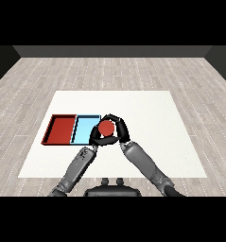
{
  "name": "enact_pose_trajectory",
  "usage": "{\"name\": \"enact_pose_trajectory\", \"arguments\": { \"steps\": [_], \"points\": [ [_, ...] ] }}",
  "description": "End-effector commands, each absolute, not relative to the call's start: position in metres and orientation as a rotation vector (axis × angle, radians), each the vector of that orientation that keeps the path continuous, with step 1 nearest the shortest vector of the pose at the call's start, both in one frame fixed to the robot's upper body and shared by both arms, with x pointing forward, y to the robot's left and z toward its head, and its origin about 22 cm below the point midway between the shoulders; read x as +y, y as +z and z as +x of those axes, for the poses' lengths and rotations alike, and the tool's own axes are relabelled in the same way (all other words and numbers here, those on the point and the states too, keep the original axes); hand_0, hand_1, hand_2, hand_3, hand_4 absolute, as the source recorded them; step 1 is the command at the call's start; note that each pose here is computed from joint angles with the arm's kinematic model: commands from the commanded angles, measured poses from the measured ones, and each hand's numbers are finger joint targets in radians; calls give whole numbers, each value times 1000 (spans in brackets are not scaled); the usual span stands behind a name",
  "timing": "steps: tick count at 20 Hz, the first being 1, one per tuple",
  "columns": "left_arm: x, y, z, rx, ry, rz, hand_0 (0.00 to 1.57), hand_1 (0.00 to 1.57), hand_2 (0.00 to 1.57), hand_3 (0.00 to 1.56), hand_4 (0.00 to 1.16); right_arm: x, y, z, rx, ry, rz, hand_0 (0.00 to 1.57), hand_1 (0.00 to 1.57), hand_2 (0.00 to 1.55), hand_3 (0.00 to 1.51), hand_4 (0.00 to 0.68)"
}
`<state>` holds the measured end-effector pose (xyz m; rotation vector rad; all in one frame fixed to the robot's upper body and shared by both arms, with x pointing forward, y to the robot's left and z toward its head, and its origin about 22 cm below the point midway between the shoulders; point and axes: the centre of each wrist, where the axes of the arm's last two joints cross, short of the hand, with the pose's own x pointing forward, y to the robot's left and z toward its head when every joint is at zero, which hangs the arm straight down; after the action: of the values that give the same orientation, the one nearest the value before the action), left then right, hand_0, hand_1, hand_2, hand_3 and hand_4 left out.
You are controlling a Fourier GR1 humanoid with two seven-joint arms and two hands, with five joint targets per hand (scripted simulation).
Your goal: Pick the red can and put it in the red box
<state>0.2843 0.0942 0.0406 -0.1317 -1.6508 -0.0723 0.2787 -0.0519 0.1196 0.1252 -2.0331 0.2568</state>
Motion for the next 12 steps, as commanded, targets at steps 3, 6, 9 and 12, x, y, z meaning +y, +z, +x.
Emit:
{"name": "enact_pose_trajectory", "arguments": {
  "steps": [3,6,9,12],
  "points": [
    [110,39,289,-1643,-11,-107,1571,1571,1497,1353,749,-57,135,276,-2026,256,131,1497,1497,1445,1379,529],
    [106,34,287,-1687,27,-109,1571,1571,1505,1382,792,-44,119,277,-2029,265,139,1511,1511,1444,1383,536],
    [106,45,279,-1720,23,-134,1571,1571,1535,1440,956,-38,107,278,-2026,278,102,1456,1456,1434,1388,518],
    [105,49,281,-1736,37,-144,1571,1571,1532,1452,937,-65,122,285,-1991,214,110,1299,1299,1282,1220,240]
  ]
}}
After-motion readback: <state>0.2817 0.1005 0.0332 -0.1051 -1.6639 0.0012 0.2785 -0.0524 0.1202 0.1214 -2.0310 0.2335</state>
